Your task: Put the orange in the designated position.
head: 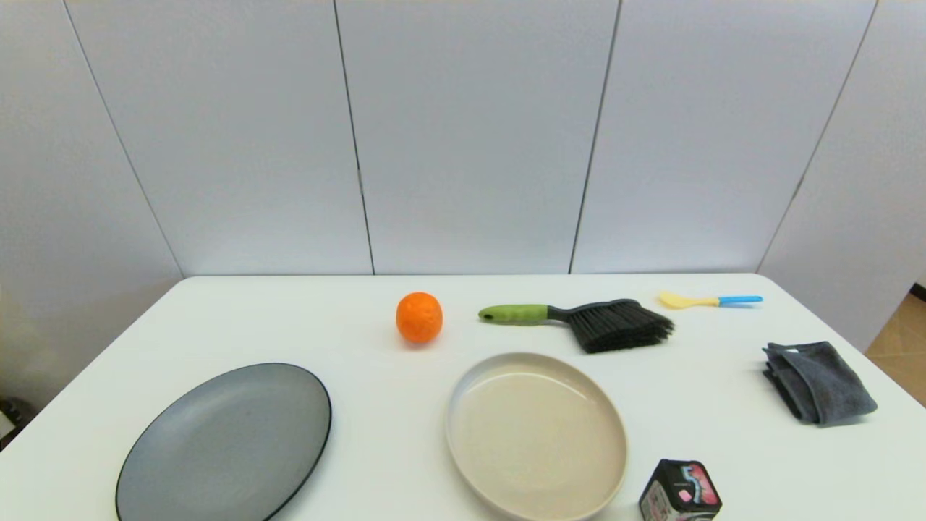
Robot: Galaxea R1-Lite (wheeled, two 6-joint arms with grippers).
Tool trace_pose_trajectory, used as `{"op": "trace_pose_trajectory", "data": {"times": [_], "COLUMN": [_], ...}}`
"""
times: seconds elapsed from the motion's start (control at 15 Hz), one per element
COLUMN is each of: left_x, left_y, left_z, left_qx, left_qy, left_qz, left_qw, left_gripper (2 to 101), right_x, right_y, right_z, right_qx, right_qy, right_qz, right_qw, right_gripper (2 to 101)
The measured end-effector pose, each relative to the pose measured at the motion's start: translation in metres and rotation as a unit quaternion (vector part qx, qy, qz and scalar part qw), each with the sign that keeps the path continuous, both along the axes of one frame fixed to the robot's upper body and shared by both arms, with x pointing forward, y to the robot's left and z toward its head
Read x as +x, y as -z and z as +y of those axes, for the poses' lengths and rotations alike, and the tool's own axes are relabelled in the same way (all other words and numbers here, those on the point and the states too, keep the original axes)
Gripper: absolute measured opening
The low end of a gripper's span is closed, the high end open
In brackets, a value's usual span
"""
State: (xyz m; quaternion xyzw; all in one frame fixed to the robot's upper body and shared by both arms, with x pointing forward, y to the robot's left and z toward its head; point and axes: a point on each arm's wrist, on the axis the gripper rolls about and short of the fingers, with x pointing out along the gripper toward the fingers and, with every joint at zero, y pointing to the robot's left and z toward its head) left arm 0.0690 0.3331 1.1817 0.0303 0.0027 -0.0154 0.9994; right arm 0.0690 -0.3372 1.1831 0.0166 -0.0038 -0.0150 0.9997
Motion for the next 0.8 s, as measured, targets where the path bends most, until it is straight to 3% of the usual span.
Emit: {"op": "trace_pose_trajectory", "data": {"times": [0.8], "left_x": [0.0], "left_y": [0.0], "left_z": [0.0], "left_qx": [0.0], "left_qy": [0.0], "left_qz": [0.0], "left_qw": [1.0], "left_gripper": [97.8], "right_x": [0.0], "right_y": [0.0], "right_z": [0.0], "right_qx": [0.0], "right_qy": [0.0], "right_qz": [0.0], "right_qw": [1.0], "right_gripper": [97.9]}}
